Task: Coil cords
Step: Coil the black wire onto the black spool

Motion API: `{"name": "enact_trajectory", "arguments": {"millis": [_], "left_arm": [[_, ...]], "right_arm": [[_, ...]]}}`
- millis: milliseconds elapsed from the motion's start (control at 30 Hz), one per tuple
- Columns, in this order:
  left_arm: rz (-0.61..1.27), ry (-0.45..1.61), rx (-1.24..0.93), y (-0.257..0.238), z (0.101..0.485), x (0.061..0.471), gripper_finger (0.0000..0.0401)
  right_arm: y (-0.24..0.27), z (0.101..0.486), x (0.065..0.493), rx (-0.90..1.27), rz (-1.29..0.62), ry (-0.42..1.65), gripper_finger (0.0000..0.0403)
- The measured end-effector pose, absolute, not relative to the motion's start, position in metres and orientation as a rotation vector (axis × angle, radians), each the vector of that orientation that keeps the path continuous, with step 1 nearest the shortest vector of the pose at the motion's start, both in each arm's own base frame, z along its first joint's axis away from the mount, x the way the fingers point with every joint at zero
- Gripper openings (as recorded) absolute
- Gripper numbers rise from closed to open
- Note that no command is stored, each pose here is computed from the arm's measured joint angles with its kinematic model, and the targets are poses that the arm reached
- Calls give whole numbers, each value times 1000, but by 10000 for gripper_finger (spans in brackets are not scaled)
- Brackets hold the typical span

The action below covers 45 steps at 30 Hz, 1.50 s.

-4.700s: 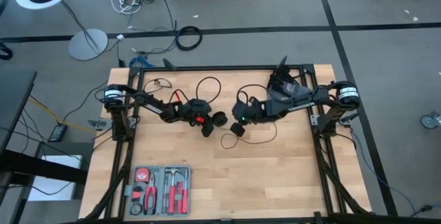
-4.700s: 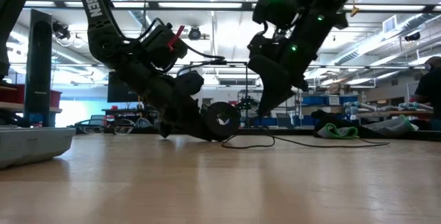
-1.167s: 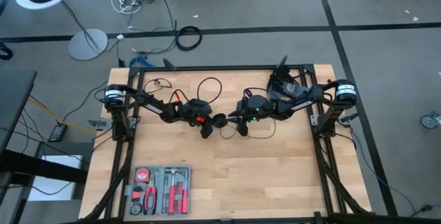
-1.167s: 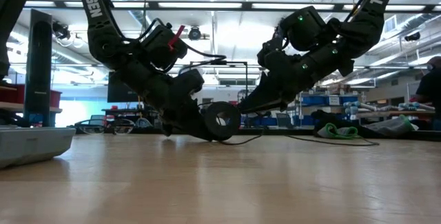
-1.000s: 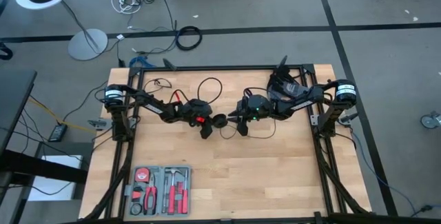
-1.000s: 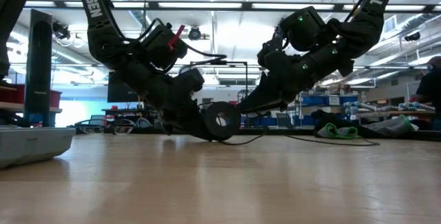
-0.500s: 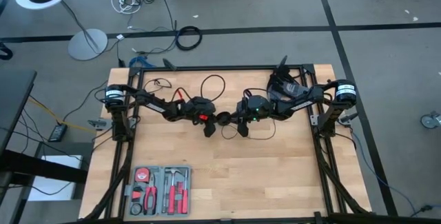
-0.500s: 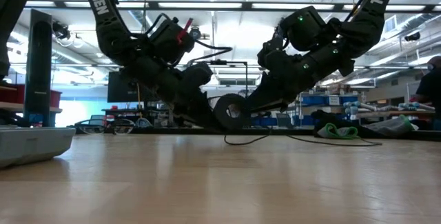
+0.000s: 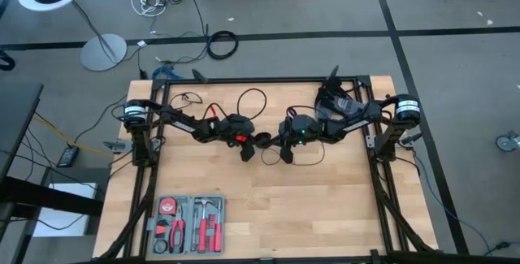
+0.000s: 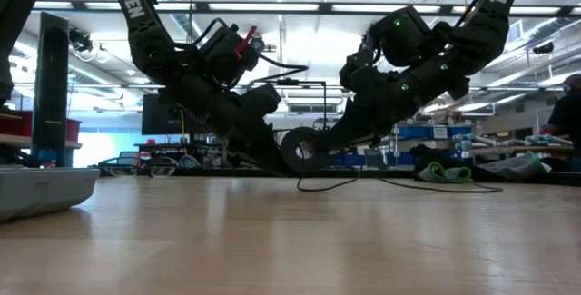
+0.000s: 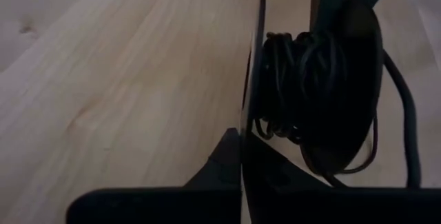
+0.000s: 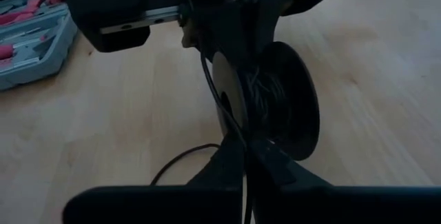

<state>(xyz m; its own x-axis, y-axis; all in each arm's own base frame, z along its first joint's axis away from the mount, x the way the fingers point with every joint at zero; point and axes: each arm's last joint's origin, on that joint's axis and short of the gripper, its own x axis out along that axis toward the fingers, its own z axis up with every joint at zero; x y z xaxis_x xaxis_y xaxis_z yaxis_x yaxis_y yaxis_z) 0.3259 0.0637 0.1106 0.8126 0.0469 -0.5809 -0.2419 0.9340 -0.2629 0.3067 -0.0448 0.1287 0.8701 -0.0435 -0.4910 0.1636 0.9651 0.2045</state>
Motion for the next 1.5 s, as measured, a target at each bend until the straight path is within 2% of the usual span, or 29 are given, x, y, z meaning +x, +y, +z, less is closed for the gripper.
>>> {"name": "enact_trajectory", "arguments": {"millis": [233,500,633,1100,1333,1500], "left_arm": [[175,597,-384,64,111,326,27],[162,597,-394,64,111,326,98],[91,597,-399,64,112,326,119],[-12,513,-420,67,119,329,121],[-29,423,-423,77,135,320,121],[-43,330,-416,77,140,315,121]], "right_arm": [[-37,129,308,245,-149,503,1],[-27,126,306,274,-185,497,1],[-22,122,300,305,-173,460,0],[-12,120,287,310,-163,341,0],[-12,121,279,344,-174,258,0],[-10,118,278,352,-172,284,0]]}}
